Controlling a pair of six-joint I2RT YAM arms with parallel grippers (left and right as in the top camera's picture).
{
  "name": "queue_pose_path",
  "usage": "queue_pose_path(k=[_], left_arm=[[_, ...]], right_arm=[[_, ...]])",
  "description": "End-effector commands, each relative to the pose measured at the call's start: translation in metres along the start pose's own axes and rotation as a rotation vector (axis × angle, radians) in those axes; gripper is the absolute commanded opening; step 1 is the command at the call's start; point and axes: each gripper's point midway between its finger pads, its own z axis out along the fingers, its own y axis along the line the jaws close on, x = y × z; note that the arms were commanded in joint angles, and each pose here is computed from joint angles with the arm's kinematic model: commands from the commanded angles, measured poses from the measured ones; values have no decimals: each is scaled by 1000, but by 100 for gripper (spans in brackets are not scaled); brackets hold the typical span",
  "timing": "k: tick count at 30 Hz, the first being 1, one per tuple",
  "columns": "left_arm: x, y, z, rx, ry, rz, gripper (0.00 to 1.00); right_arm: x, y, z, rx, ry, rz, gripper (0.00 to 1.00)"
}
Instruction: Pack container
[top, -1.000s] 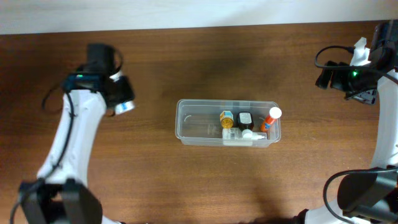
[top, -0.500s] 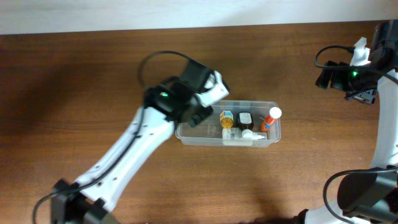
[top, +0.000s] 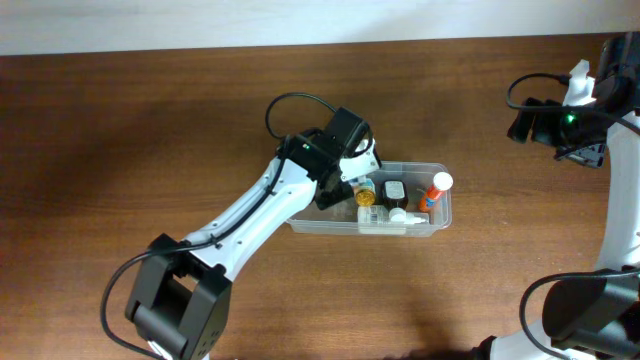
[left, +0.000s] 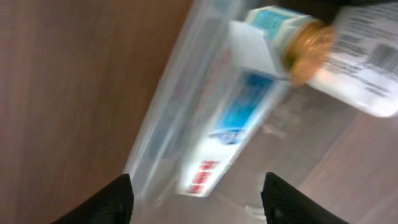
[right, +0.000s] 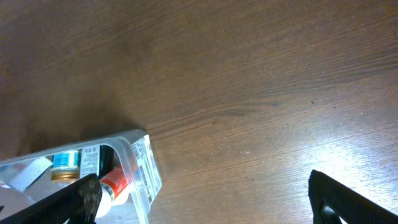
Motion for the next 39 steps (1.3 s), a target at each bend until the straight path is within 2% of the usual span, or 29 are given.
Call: queue_pose_path(k=[1, 2, 4, 7, 13, 15, 19, 23, 25, 32, 36, 39], left_arm=[[-7, 40, -44, -128, -72, -193, 69], [-6, 48, -53, -143, -94, -251, 69], [0, 68, -73, -176, -139, -384, 99], [24, 102, -96, -226, -178, -577, 100], [100, 167, -111, -318, -182, -1022, 99], [122, 179, -109, -320, -169, -1098, 99], [157, 185, -110, -319, -115, -1167, 99], [168, 172, -116, -222, -105, -1202, 99], [169, 167, -126, -220, -113, -1202, 99], [165, 141, -180, -283, -241, -1159, 99], [171, 107, -198, -323, -309, -1125, 99], [183, 75, -203, -324, -361, -1154, 99]], right_arm=[[1, 1, 3, -13, 11, -2, 98], [1, 2, 3, -13, 11, -7, 98], [1, 6, 4, -19, 10, -37, 98], [0, 21, 6, -31, 3, -114, 98], [-4, 56, 11, 12, -34, -275, 98], [-2, 66, 12, 22, -36, -308, 98], [9, 78, 12, 10, -8, -339, 98], [20, 84, -3, -18, -7, -344, 98], [23, 84, -18, -25, -37, -342, 98], [48, 81, -63, -47, -197, -330, 98], [81, 69, -64, -49, -268, -334, 98], [110, 60, -59, -56, -316, -338, 98]])
